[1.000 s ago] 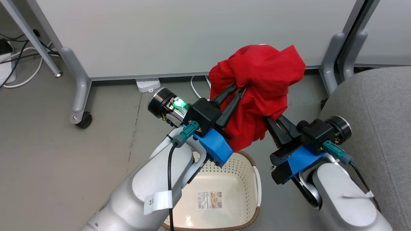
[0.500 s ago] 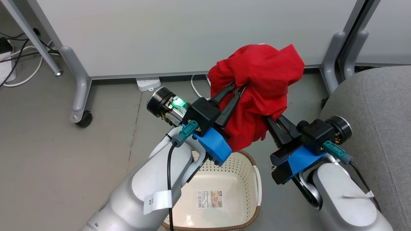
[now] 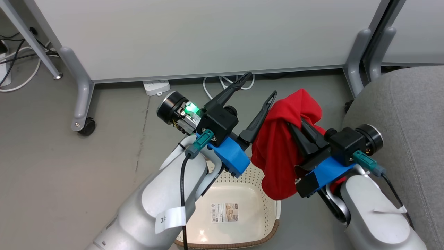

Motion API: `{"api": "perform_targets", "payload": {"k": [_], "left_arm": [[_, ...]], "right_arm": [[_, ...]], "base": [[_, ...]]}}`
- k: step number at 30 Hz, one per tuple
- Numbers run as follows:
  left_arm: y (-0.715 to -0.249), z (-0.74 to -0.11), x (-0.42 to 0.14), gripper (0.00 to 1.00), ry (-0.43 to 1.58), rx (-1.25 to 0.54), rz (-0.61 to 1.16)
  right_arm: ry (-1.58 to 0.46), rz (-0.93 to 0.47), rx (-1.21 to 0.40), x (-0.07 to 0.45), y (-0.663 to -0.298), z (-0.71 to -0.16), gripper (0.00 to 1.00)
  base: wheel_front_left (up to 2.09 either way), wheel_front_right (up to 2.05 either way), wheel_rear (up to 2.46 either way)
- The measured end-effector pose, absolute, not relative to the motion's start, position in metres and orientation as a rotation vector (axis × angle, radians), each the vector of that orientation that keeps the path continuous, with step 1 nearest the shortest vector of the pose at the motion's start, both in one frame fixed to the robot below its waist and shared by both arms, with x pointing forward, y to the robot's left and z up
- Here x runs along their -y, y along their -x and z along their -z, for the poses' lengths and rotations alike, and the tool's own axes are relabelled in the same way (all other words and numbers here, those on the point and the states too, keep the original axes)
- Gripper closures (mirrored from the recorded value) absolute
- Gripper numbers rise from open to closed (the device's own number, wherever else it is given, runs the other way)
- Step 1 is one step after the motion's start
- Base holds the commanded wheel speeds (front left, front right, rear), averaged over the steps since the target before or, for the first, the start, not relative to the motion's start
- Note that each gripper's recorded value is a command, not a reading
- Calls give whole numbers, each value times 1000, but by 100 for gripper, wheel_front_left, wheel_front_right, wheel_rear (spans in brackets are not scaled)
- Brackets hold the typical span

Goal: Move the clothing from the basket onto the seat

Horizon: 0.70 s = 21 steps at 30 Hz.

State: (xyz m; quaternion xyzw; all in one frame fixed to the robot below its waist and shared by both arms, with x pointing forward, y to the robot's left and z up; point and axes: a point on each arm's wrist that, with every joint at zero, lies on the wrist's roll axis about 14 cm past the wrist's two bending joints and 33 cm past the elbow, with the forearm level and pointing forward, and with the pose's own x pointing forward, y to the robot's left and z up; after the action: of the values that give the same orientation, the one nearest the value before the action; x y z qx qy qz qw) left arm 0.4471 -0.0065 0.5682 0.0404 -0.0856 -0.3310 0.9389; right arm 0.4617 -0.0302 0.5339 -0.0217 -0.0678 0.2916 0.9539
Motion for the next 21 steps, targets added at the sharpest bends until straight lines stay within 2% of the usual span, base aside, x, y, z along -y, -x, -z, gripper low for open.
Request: {"api": "perform_targets", "payload": {"k": [9, 21], "left_arm": [[-451, -557, 21, 0, -75, 159, 717], [-460, -534, 77, 0, -47, 138, 872]], "right_arm": [[34, -507, 139, 60, -473, -533, 100], [41, -266, 181, 147, -489, -543, 100]], "base": [[0, 0, 0], [0, 0, 0]]}}
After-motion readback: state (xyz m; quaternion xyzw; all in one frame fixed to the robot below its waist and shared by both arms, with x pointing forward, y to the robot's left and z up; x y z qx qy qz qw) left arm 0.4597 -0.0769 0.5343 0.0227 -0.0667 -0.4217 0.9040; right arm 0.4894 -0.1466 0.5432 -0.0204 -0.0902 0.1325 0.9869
